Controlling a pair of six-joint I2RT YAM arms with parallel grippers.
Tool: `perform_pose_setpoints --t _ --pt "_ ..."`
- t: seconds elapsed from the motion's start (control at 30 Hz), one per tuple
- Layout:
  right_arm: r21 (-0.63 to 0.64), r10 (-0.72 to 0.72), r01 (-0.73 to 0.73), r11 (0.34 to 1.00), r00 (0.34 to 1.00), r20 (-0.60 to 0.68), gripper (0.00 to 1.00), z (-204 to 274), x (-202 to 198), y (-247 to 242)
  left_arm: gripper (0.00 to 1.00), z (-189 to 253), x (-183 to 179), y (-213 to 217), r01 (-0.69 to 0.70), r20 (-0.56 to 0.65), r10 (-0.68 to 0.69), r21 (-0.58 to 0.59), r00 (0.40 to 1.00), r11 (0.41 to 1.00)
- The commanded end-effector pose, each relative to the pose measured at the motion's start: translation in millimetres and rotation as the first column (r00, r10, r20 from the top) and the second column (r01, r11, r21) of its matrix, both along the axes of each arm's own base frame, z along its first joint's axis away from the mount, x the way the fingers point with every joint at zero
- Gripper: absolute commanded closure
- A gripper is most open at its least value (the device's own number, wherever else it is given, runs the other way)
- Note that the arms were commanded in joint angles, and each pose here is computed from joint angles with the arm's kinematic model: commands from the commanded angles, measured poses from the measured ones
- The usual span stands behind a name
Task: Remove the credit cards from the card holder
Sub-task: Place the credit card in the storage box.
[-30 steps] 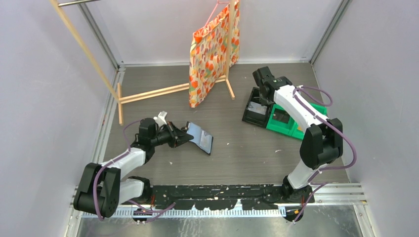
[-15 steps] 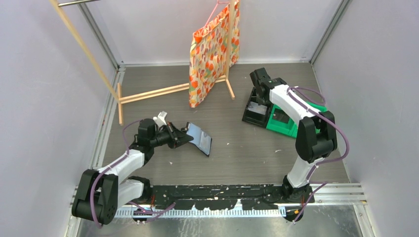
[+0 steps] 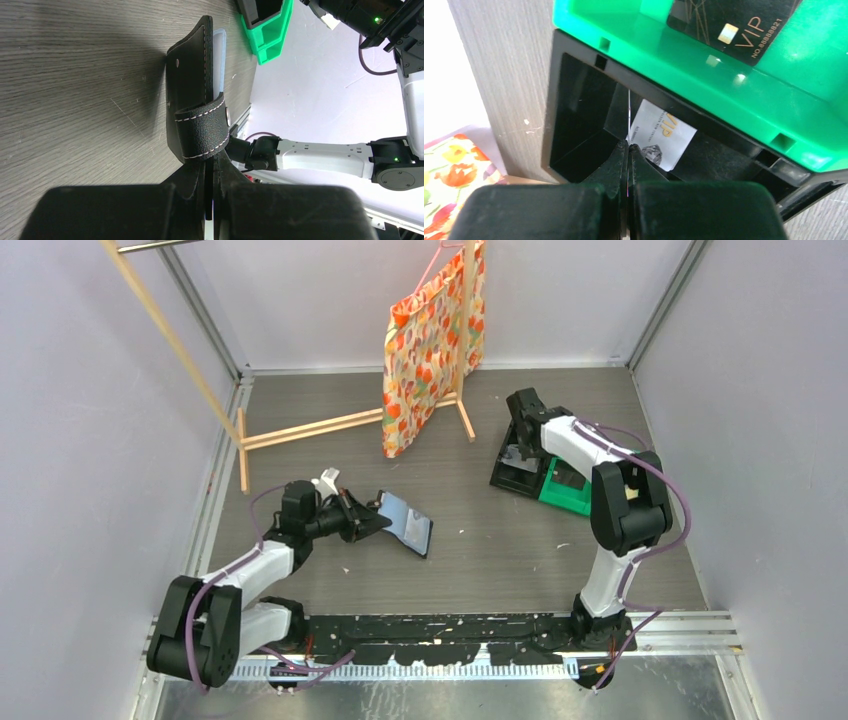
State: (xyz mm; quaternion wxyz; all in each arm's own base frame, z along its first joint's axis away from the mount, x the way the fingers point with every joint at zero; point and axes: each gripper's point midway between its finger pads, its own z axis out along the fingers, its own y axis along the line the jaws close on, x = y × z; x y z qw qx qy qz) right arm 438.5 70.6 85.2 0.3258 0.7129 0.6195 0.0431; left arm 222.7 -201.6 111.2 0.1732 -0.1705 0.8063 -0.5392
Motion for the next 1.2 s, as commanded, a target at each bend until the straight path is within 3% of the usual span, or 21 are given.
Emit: perform_pose_setpoints --t 0.0,0.3,0.7,0.93,1.03,1.17 --pt "0.018 -0.019 0.018 1.000 1.000 0.007 0.99 -10 1 -1 1.00 15 8 -4 0.024 0.071 -0.023 -0.012 0.997 1.000" --pt "0.043 0.002 -0.002 0.999 1.000 -0.005 0.99 -19 -1 4 0.99 11 9 -5 0.024 0.063 -0.024 -0.007 0.998 1.000" --pt "0.085 0.032 -0.032 0.996 0.999 -0.005 0.72 -22 -3 9 0.99 12 7 -6 0.028 0.066 -0.027 -0.007 0.997 1.000" --pt "0.084 0.053 -0.054 0.995 0.998 0.019 0.69 -8 -7 9 0.99 13 7 -6 0.031 0.071 -0.030 -0.008 0.997 0.999" --pt "0.080 0.099 -0.102 0.992 0.994 0.047 0.69 6 -6 12 1.00 13 7 -6 0.030 0.070 -0.030 -0.008 0.997 1.000" --pt "0.035 0.282 -0.287 0.957 0.954 0.105 0.65 40 0 26 0.99 11 7 -6 0.026 0.068 -0.026 -0.003 0.997 1.000"
